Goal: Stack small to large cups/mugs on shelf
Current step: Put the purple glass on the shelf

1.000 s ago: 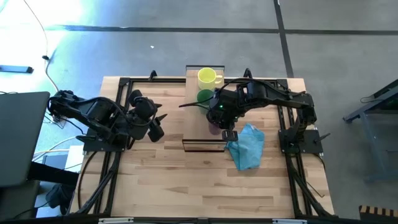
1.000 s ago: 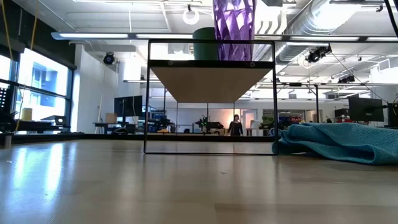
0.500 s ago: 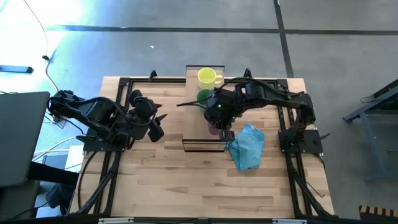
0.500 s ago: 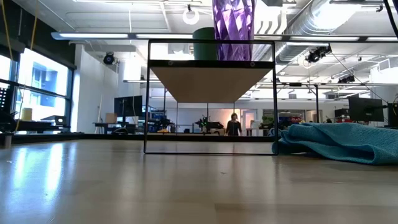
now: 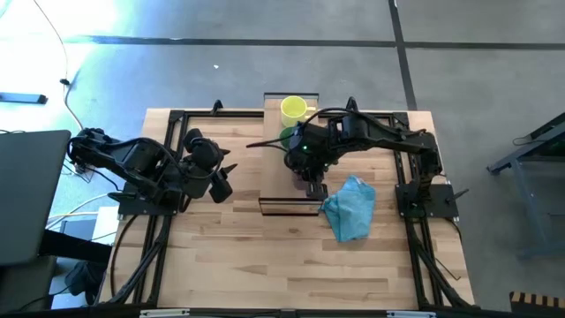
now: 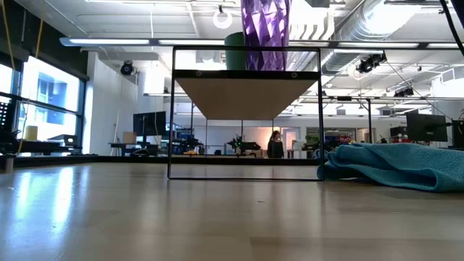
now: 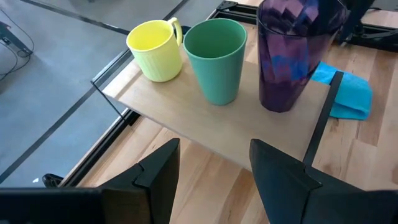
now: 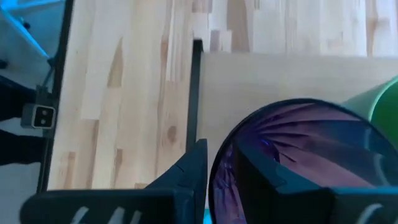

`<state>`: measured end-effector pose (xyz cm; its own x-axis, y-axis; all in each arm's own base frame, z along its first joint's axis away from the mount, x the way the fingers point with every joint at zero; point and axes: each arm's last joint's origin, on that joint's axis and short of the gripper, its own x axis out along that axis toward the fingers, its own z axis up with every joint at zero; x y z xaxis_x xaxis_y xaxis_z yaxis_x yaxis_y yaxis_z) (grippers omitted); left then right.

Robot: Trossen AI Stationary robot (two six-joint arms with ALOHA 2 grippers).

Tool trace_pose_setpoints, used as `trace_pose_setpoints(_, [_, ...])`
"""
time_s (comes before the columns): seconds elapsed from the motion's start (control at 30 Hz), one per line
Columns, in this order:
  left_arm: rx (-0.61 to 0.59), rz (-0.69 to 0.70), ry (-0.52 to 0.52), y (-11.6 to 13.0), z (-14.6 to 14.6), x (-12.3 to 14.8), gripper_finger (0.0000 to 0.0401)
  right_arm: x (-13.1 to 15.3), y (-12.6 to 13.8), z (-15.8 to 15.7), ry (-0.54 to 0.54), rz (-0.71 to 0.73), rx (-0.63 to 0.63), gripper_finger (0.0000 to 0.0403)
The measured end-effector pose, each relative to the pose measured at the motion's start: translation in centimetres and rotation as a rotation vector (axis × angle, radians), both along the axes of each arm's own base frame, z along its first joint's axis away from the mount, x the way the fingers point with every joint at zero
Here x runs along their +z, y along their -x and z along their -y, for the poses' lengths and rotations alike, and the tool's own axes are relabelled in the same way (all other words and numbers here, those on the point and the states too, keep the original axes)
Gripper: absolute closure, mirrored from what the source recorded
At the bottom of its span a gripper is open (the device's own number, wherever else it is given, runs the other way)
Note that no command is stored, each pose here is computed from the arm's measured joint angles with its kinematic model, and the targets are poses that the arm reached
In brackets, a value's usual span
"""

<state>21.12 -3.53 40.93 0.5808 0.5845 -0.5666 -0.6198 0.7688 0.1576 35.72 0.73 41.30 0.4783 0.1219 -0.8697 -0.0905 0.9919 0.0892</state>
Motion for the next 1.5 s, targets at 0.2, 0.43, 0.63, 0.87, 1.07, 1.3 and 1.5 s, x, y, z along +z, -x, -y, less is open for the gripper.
trace_pose_setpoints(0.2, [-0.003, -0.007, -0.004, 0.0, 0.0, 0.0, 0.0217, 1.1, 0.2, 0.0, -0.002, 0.051, 0.000, 0.0336])
trace_pose_setpoints(0.43, [-0.004, -0.008, -0.003, 0.0, 0.0, 0.0, 0.0217, 0.6, -0.1, 0.0, -0.008, 0.027, -0.007, 0.0336])
trace_pose_setpoints(0.63, [-0.019, -0.014, 0.017, 0.0, 0.1, -0.1, 0.0217, 0.1, -0.6, 0.0, -0.009, 0.016, -0.004, 0.0336])
trace_pose_setpoints(0.87, [-0.023, -0.014, 0.028, 0.0, 0.1, -0.1, 0.0217, 0.2, -0.8, 0.0, -0.006, 0.038, -0.002, 0.0336])
trace_pose_setpoints(1.07, [-0.023, -0.014, 0.030, 0.0, 0.1, -0.1, 0.0217, 0.2, -0.9, 0.0, -0.008, 0.043, -0.007, 0.0336])
trace_pose_setpoints(1.3, [-0.023, -0.014, 0.030, 0.0, 0.1, -0.1, 0.0217, 0.3, -0.9, 0.0, -0.013, 0.049, -0.005, 0.0336])
trace_pose_setpoints(1.5, [-0.023, -0.014, 0.029, 0.0, 0.1, -0.1, 0.0217, 0.3, -1.0, 0.0, -0.017, 0.054, -0.003, 0.0336])
